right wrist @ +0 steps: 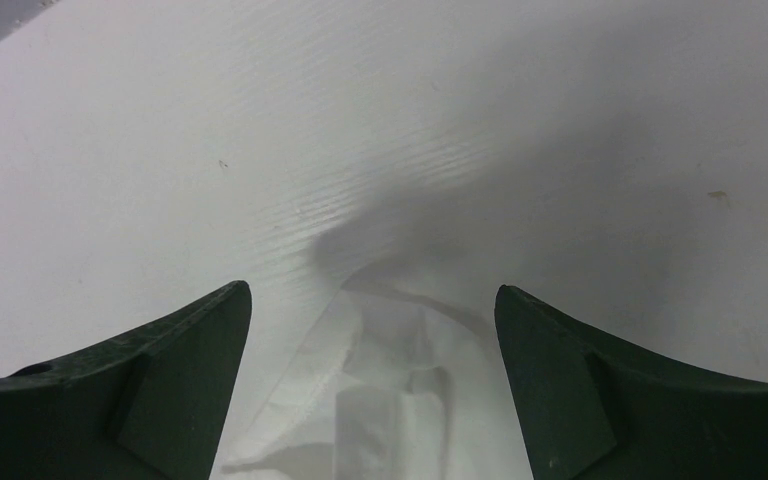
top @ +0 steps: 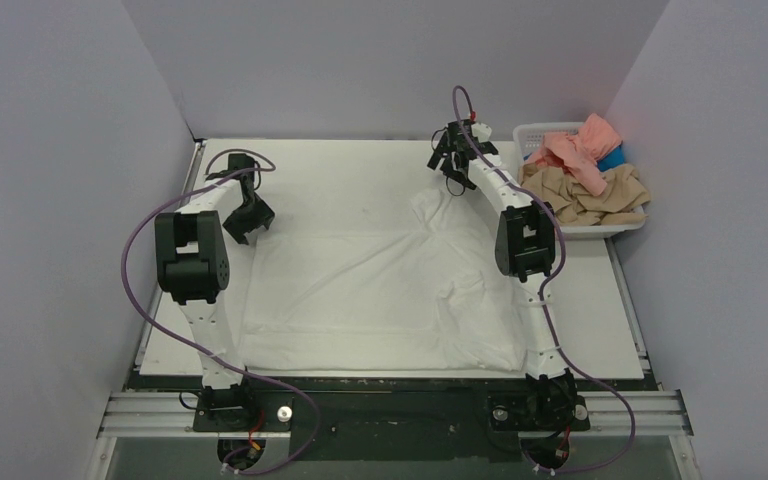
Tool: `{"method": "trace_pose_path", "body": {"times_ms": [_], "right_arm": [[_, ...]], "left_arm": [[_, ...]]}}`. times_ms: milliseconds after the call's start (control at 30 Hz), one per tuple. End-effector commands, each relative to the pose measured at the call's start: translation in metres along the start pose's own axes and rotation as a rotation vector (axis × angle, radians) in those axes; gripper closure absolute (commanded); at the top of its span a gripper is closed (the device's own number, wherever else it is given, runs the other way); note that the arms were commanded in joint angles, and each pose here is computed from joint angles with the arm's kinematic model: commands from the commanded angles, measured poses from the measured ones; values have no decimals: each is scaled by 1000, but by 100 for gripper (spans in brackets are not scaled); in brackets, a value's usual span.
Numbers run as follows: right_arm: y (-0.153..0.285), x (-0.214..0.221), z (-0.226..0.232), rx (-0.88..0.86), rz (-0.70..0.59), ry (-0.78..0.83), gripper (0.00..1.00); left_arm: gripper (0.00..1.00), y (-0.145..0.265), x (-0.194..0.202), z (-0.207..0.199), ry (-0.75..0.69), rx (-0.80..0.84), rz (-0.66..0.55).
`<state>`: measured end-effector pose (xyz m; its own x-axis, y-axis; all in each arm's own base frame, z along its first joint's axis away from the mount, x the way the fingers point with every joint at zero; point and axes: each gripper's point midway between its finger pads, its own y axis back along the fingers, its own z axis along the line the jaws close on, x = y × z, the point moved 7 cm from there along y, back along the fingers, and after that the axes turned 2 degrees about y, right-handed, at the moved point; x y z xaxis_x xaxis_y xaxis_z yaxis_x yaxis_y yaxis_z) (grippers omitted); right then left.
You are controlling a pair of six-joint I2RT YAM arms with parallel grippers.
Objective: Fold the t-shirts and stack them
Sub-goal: Grab the side of the flattened tshirt furthest away from the robot with both arms
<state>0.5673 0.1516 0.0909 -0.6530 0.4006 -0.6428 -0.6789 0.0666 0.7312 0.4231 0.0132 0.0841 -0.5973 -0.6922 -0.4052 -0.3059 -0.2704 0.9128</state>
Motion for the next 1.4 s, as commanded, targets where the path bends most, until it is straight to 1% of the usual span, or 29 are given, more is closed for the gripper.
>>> {"method": "trace_pose_path", "body": {"times_ms": [0, 33, 67, 200, 233, 300, 367, 467, 500, 533, 567, 600, 633, 667, 767, 800, 833, 867, 900, 933, 1100, 1167, 1200, 1233, 1267, 1300, 1333, 1367], "right_arm": [[0, 3, 24, -112, 15, -123, 22], [-2, 9, 24, -111, 39, -115, 26], [-1, 10, 25, -113, 47, -107, 28], [2, 20, 14, -45, 74, -74, 40], [4, 21, 9, -13, 73, -67, 47], [9, 21, 1, 28, 73, -47, 56], [13, 23, -5, 75, 79, -25, 58], [16, 25, -11, 108, 92, 2, 61], [17, 26, -12, 113, 98, 6, 68], [18, 26, -12, 113, 101, 10, 71], [18, 27, -13, 114, 104, 12, 76], [20, 25, -12, 112, 102, 12, 79], [21, 25, -12, 111, 101, 13, 83], [23, 23, -11, 106, 97, 14, 84], [28, 15, -8, 89, 78, 8, 87], [29, 13, -7, 80, 74, 7, 89], [30, 11, -6, 73, 72, 6, 90], [33, 9, -3, 52, 70, 7, 95], [34, 8, -2, 41, 72, 10, 98], [37, 6, 0, 17, 71, 15, 100], [60, -3, 7, -58, 54, 35, 100], [81, -13, 9, -97, 28, 39, 100], [83, -8, 6, -96, 39, 46, 100], [97, -14, 7, -119, 24, 50, 100], [98, -6, 2, -112, 39, 59, 100], [113, -12, 2, -128, 20, 64, 100], [113, -1, -6, -114, 45, 73, 100], [128, -5, -6, -130, 28, 75, 100]], "left_arm": [[31, 6, -9, -5, 24, 21, -10], [31, 4, -7, -4, 26, 18, -5], [31, 4, -5, -4, 28, 19, -1], [34, 1, 1, -6, 40, 38, 24], [37, 0, 2, -6, 38, 37, 26], [42, 0, 5, -6, 34, 22, 35], [45, 1, 9, -4, 42, 0, 42], [48, 3, 14, -4, 40, 1, 47], [48, 3, 14, -4, 40, -2, 45], [51, 3, 15, -4, 41, -4, 48], [53, 2, 15, -4, 40, -4, 51], [58, 2, 16, -4, 40, -8, 55], [60, 2, 16, -4, 39, -8, 58], [63, 5, 23, -11, 16, -1, 62], [67, 9, 28, -14, -2, -2, 61], [77, 9, 29, -14, -3, -6, 59], [83, 10, 29, -14, -7, -12, 55], [97, 10, 29, -14, -9, -13, 54], [100, 12, 29, -15, -13, -11, 51], [100, 13, 29, -16, -20, -7, 48], [100, 35, 24, -18, -47, 19, -18], [100, 46, 23, -18, -56, 43, -46], [100, 52, 23, -16, -56, 60, -58], [100, 55, 24, -17, -63, 77, -68], [100, 60, 27, -12, -66, 87, -69], [100, 63, 27, -12, -69, 101, -78], [100, 67, 31, -7, -71, 109, -78], [100, 69, 31, -5, -70, 120, -86]]}}
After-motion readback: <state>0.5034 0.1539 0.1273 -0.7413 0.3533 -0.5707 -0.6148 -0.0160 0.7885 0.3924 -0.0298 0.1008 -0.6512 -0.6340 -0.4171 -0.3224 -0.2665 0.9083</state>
